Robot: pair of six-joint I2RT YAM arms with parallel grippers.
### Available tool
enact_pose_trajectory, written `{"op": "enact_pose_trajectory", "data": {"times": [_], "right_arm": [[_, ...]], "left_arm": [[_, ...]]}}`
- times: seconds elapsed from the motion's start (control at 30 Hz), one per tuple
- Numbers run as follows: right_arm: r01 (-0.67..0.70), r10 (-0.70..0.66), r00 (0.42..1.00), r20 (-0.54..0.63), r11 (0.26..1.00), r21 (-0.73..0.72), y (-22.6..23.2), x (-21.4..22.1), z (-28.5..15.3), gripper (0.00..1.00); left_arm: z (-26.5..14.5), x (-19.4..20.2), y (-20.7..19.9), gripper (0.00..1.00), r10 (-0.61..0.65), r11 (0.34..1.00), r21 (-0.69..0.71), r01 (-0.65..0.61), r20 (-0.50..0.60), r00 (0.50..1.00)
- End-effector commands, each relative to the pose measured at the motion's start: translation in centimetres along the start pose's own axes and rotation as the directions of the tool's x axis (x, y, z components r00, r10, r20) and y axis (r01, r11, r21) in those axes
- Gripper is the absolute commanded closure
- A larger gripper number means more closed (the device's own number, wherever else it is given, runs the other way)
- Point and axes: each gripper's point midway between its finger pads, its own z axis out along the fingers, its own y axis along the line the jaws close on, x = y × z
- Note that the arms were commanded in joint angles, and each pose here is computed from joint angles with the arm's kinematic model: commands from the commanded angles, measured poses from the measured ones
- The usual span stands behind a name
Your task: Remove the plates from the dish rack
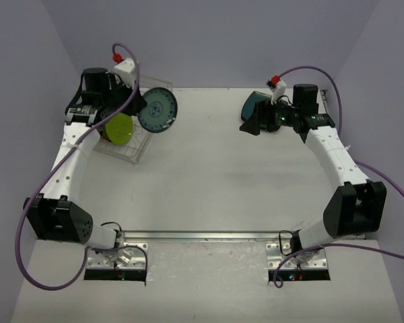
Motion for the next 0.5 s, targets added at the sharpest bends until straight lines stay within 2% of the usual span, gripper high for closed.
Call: {"op": "enact_pose_trajectory", "data": {"times": [0.0, 0.2, 0.33, 0.47], "right_arm": [[-0.014, 0.032, 0.996, 0.08, 0.974, -0.225, 6.1, -3.1, 1.4, 0.06], [0.014, -0.008, 1.0, 0.022, 0.949, -0.315, 10.0, -1.2, 3.9, 0.15], [0.022, -0.031, 0.999, -0.025, 0.95, -0.312, 10.3, 0.8, 5.6, 0.26], [0.017, -0.036, 0.998, -0.055, 0.951, -0.309, 9.9, 1.9, 6.6, 0.32]], "left_arm": [[1.0, 1.4, -10.2, 1.0, -0.052, 0.939, 0.341, 0.054, -0.015, 0.999], [2.2, 3.5, -12.8, 1.0, -0.082, 0.89, 0.441, 0.112, -0.087, 0.993], [2.6, 3.9, -13.3, 1.0, -0.092, 0.872, 0.472, 0.133, -0.109, 0.99], [3.1, 4.5, -13.8, 1.0, -0.099, 0.856, 0.494, 0.154, -0.135, 0.986]]}}
